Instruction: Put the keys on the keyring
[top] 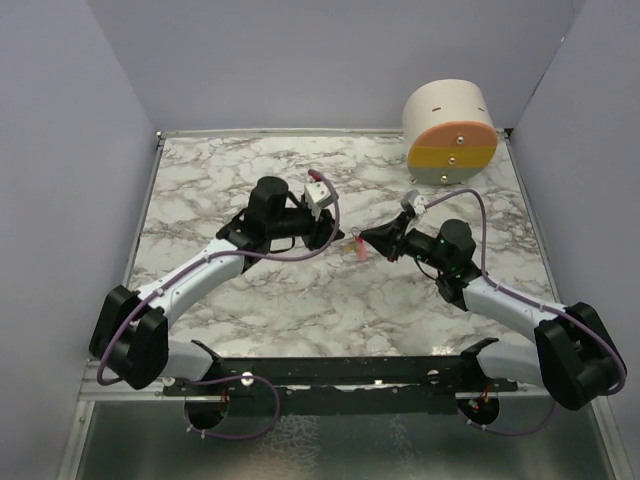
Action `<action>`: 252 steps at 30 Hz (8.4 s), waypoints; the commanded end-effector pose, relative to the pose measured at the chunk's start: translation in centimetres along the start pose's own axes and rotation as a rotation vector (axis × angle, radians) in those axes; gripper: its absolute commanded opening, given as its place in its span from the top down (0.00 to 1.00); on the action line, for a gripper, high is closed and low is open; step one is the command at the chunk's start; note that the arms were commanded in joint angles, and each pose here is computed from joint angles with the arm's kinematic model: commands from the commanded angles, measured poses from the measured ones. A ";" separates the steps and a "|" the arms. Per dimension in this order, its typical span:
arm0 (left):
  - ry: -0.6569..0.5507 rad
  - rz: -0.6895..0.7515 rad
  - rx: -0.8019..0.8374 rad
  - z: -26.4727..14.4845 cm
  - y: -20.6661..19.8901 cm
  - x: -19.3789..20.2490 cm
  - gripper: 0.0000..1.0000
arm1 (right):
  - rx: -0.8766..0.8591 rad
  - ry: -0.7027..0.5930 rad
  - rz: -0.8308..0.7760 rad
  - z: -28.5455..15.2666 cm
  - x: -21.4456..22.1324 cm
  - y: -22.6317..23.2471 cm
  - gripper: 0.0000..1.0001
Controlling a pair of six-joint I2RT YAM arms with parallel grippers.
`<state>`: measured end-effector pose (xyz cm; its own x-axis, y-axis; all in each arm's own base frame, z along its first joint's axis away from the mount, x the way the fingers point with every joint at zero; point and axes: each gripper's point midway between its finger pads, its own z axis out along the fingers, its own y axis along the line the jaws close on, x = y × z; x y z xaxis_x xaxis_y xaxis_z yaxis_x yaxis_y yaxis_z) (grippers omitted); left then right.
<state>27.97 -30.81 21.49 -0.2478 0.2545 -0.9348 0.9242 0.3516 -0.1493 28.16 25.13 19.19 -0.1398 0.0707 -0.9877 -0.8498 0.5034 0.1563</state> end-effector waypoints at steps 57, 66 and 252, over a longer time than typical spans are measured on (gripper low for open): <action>-0.684 -0.028 0.374 -5.8 -0.6 -7.8 0.71 | -0.195 -0.189 -0.012 2.1 -10.2 2.9 0.99; -0.703 -0.021 0.358 -5.8 -0.4 -8.1 0.71 | -0.205 -0.179 0.017 3.0 -9.6 2.5 0.99; 0.239 -0.414 -0.069 4.3 -3.1 -1.1 1.00 | 0.325 -0.084 -0.098 -0.9 -0.9 -5.1 0.62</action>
<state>28.55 -35.80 22.13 -0.6363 0.1910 -0.7474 0.6930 0.5673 -0.4449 31.56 22.74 18.34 -0.0681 0.0777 -0.9946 -0.6888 0.7175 0.1033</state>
